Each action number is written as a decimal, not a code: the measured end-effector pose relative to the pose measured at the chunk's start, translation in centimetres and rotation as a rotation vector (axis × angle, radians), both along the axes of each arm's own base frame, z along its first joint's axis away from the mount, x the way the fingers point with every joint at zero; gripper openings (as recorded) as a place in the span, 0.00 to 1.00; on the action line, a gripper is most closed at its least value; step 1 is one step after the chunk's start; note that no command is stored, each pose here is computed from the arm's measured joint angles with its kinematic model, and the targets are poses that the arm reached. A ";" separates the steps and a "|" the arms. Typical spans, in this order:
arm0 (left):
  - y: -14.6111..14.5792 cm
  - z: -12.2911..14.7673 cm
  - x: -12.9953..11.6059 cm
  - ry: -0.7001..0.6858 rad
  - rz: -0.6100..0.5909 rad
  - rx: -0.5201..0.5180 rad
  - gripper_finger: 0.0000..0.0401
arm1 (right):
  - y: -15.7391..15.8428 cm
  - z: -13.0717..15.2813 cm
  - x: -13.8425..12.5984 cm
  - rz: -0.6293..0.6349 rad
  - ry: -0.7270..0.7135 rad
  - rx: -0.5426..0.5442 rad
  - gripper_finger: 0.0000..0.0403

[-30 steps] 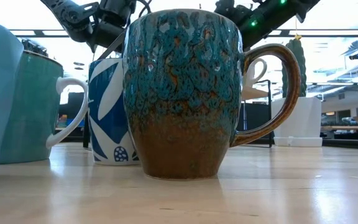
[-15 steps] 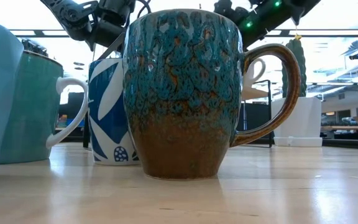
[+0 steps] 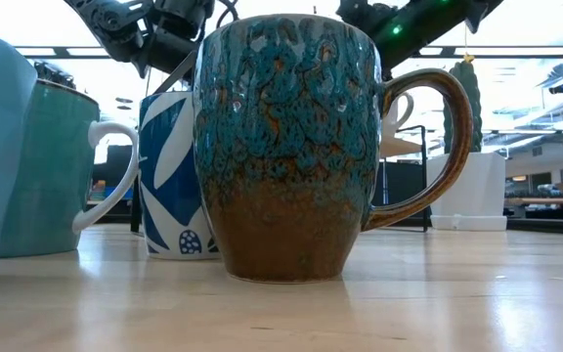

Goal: Place coffee mugs
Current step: Put the right purple mug on the shelf

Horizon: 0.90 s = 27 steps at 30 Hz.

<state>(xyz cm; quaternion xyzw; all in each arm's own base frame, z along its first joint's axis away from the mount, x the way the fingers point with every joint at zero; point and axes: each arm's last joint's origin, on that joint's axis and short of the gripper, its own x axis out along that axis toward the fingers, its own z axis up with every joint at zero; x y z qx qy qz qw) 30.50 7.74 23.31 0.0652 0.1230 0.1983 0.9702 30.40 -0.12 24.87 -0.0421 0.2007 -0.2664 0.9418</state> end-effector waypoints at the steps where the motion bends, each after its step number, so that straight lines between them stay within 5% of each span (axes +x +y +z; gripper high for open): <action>1: -0.1 0.0 -0.1 0.013 -0.003 -0.005 0.55 | 0.4 0.0 0.0 0.002 -0.002 -0.004 0.35; 14: 0.2 2.2 -3.2 0.054 0.057 -0.119 0.55 | 5.9 1.3 -1.0 0.008 0.129 -0.096 0.35; 27: 2.6 3.2 -3.5 -0.032 0.103 -0.015 0.55 | 7.4 3.2 -2.4 -0.006 0.267 -0.062 0.35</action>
